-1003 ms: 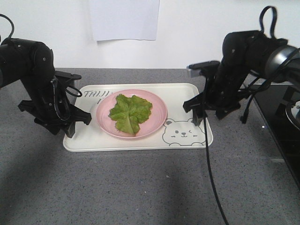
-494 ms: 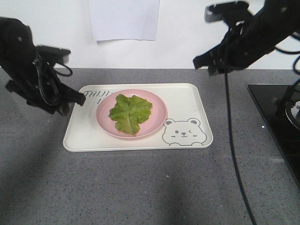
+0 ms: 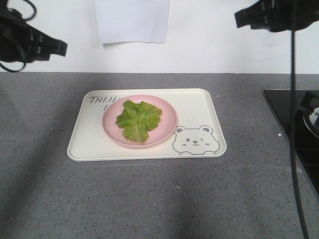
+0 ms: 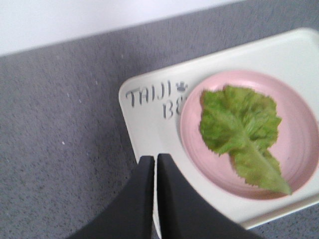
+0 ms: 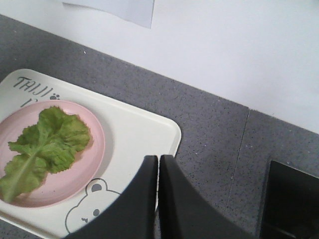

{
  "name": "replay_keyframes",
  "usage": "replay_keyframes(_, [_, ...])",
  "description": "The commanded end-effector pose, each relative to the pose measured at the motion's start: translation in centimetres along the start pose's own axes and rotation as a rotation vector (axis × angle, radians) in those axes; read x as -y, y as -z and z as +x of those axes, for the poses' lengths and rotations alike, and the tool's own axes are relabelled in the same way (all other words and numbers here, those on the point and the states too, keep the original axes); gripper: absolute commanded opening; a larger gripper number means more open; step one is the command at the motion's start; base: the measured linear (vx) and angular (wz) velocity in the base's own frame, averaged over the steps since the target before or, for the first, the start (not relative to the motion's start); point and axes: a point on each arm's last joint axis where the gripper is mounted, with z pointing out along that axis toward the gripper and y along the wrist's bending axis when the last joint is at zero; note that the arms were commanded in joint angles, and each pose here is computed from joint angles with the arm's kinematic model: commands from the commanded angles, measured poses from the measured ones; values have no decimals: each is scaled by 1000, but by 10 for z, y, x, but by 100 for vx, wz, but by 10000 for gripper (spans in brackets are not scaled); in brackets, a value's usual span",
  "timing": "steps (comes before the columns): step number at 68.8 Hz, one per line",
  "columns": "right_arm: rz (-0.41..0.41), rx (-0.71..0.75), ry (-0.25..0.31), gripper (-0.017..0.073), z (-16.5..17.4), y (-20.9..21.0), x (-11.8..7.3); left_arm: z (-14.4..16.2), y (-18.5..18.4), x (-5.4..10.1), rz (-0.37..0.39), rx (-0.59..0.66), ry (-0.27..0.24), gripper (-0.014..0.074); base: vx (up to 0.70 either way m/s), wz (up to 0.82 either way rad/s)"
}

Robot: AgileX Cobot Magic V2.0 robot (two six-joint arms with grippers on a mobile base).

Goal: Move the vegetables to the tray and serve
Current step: 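Open both grippers and raise them off the tray edges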

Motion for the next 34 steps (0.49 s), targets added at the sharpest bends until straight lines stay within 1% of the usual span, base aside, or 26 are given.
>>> replay_keyframes(1, [6, 166, 11, -8, -15, 39, -1, -14, 40, 1, 7, 184, 3, -8, 0, 0])
replay_keyframes(16, [18, 247, 48, -8, -15, 79, -2, -9, 78, 1, 10, 314, 3, -8, 0, 0])
replay_keyframes(27, [24, 287, 55, -8, -12, 103, -3, 13, 87, 0, 12, 363, 6, -8, 0, 0])
replay_keyframes(33, [30, 306, 74, -8, -12, 113, -4, 30, 84, 0, 12, 358, 6, -8, 0, 0])
replay_keyframes(34, [30, 309, 74, -8, -11, 114, -4, 31, 87, 0, 12, 372, 6, -8, 0, 0])
